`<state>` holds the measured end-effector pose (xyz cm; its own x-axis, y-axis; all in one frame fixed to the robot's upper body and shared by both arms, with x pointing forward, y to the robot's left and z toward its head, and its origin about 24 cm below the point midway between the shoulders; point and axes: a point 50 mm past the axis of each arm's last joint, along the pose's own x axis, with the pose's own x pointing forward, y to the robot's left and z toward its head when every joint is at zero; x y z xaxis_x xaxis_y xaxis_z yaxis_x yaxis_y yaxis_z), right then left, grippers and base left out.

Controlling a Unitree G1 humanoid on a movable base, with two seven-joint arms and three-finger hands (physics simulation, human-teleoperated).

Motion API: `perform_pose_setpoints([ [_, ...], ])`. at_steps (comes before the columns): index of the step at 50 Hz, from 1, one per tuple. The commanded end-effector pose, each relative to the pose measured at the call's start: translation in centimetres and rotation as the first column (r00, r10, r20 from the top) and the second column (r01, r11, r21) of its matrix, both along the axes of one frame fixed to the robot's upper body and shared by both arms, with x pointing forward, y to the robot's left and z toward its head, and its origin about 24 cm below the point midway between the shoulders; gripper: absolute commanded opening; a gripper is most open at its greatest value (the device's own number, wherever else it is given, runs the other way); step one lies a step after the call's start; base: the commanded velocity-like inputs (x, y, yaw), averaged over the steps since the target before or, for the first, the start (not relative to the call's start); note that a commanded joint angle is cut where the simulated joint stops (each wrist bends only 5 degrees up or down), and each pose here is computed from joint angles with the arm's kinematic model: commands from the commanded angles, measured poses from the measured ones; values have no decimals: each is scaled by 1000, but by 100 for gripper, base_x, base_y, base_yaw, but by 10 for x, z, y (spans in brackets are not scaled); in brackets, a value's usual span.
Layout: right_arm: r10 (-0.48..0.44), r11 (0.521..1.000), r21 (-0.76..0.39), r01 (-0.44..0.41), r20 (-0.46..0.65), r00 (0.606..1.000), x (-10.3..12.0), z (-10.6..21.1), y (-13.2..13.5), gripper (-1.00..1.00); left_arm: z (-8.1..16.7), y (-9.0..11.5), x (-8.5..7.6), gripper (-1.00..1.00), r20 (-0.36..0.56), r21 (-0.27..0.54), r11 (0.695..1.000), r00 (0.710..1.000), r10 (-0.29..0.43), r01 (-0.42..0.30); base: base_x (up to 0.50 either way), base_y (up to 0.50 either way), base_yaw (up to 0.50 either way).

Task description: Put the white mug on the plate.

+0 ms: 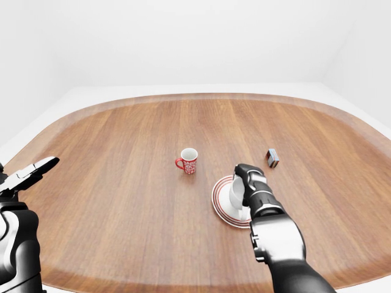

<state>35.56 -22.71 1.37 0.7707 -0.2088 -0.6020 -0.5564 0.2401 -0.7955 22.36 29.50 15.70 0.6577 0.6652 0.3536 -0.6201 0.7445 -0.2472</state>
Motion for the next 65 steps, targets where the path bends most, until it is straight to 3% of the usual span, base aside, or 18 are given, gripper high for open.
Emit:
perform_pose_setpoints([
  [1, 10, 1000, -12, -10, 28, 1000, 2, 1, 3, -100, 1, 0, 0, 100, 1, 0, 1000, 1000, 0, 0, 0, 0, 0],
  [28, 2, 1000, -7, -2, 36, 999, -1, -2, 3, -100, 0, 0, -1, 100, 2, 0, 1000, 1000, 2, -2, 0, 0, 0],
  [31, 2, 1000, -9, -2, 37, 999, -1, -2, 3, -62, -1, 0, -1, 100, 2, 0, 1000, 1000, 3, -3, 0, 0, 0],
  [32, 0, 1000, -8, 1, 43, 999, 0, -2, 3, 0, -1, 0, 0, 100, 2, 0, 1000, 1000, 2, -2, 0, 0, 0],
  [34, 0, 1000, -7, 0, 45, 999, 0, -2, 3, 24, -1, 0, 0, 100, 1, 0, 1000, 1000, 2, -2, 0, 0, 0],
  [35, 1, 1000, -7, 0, 45, 999, 0, -2, 3, 77, -1, 0, 0, 100, 1, 0, 1000, 1000, 2, -2, 0, 0, 0],
  [36, 1, 1000, -7, 0, 45, 999, 0, -2, 3, 77, -1, 0, 0, 100, 1, 0, 1000, 1000, 2, -2, 0, 0, 0],
  [37, 0, 1000, -6, 0, 47, 999, 0, -2, 3, 100, -1, 0, 0, 100, 2, 0, 1000, 1000, 3, -3, 0, 0, 0],
  [55, -22, 999, 42, 19, 75, 997, 9, 13, 4, 100, 0, 0, 0, 100, 2, 0, 1000, 1000, 3, -3, 0, 0, 0],
  [60, 30, 978, 207, 6, -170, 985, 14, 26, 11, 100, 0, 0, 1, 100, 1, 0, 1000, 1000, 3, -3, 0, 0, 0],
  [62, 103, 969, 245, -11, -366, 925, 5, 17, 16, 100, 0, 0, 0, 100, 1, 1, 1000, 1000, 4, -4, 0, 0, 0],
  [65, 126, 972, 230, -39, -379, 917, -5, 2, 18, 100, 2, 2, -1, 100, 4, -2, 1000, 1000, 7, -7, 0, 0, 0],
])
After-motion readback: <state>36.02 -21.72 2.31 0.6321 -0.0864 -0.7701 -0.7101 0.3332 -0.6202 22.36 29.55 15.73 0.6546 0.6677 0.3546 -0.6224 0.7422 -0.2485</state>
